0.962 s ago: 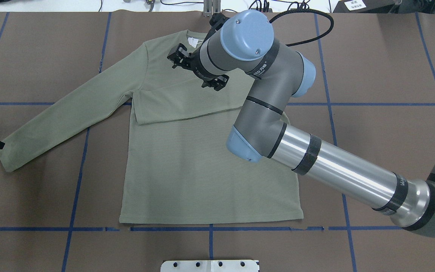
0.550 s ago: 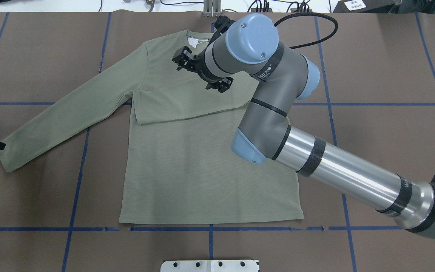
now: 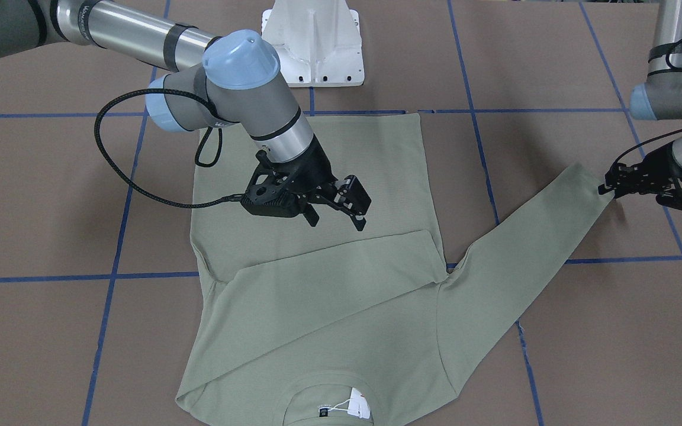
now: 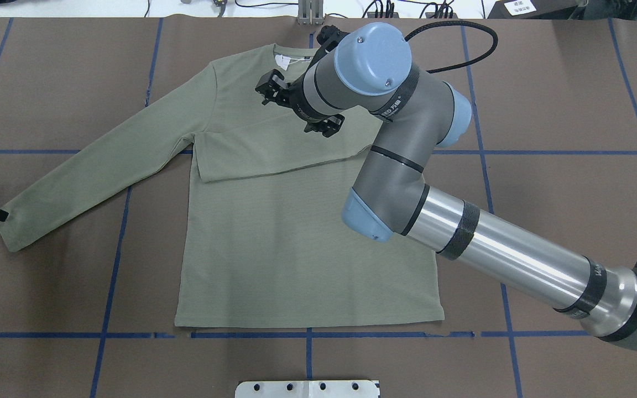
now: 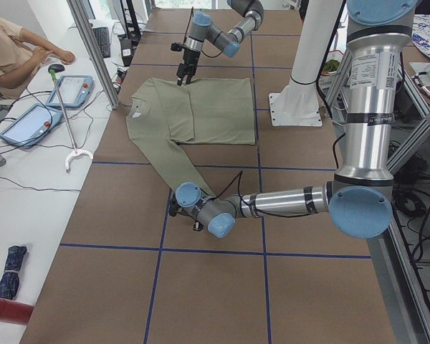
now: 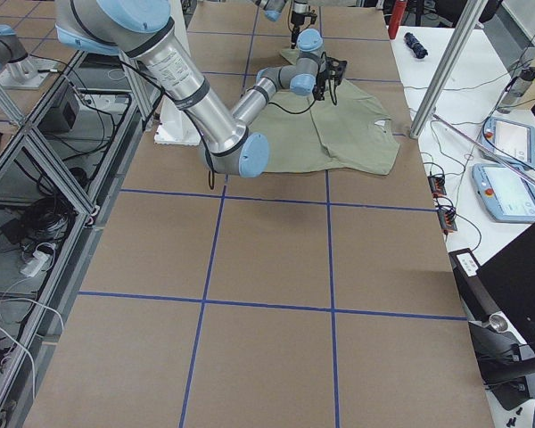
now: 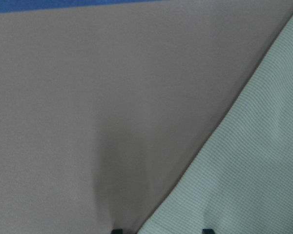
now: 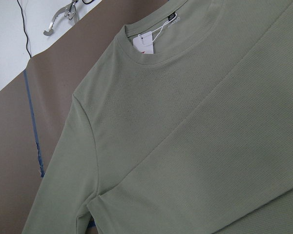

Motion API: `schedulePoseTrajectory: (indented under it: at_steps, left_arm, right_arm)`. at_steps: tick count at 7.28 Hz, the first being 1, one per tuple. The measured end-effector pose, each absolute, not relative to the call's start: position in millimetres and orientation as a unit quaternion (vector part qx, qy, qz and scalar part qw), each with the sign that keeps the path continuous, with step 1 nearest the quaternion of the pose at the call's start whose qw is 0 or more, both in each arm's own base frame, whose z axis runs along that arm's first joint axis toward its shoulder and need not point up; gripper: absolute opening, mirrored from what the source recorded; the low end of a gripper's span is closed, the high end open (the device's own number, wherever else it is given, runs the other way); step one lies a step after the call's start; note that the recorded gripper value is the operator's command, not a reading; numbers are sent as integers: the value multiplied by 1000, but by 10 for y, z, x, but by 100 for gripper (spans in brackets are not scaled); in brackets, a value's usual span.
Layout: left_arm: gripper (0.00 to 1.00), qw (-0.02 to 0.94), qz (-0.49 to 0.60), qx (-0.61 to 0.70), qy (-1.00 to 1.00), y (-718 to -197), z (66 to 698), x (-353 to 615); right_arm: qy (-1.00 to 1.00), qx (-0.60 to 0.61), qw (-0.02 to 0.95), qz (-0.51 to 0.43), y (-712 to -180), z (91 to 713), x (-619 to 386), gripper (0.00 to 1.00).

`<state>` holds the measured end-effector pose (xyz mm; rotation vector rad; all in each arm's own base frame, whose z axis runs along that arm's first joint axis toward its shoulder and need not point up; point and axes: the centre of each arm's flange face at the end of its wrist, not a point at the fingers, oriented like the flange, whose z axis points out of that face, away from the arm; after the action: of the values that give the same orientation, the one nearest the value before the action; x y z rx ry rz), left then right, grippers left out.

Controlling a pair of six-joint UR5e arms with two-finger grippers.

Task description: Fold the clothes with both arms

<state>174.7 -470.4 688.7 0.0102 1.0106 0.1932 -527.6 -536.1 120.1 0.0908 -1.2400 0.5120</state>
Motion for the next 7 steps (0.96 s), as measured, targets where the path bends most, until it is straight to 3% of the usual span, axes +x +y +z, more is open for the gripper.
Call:
schedulePoseTrajectory:
  at_steps: [4,7]
  left_arm:
    - [0,807,139,-11,573,-4616,6188,1778]
    - [0,767,110,-15,632,-5279,4571,2085]
  right_arm:
    - [-578,43,780,235,-5305,1230,-5203,99]
    - [-576,66,783,225,-5219,1639,-4736,99]
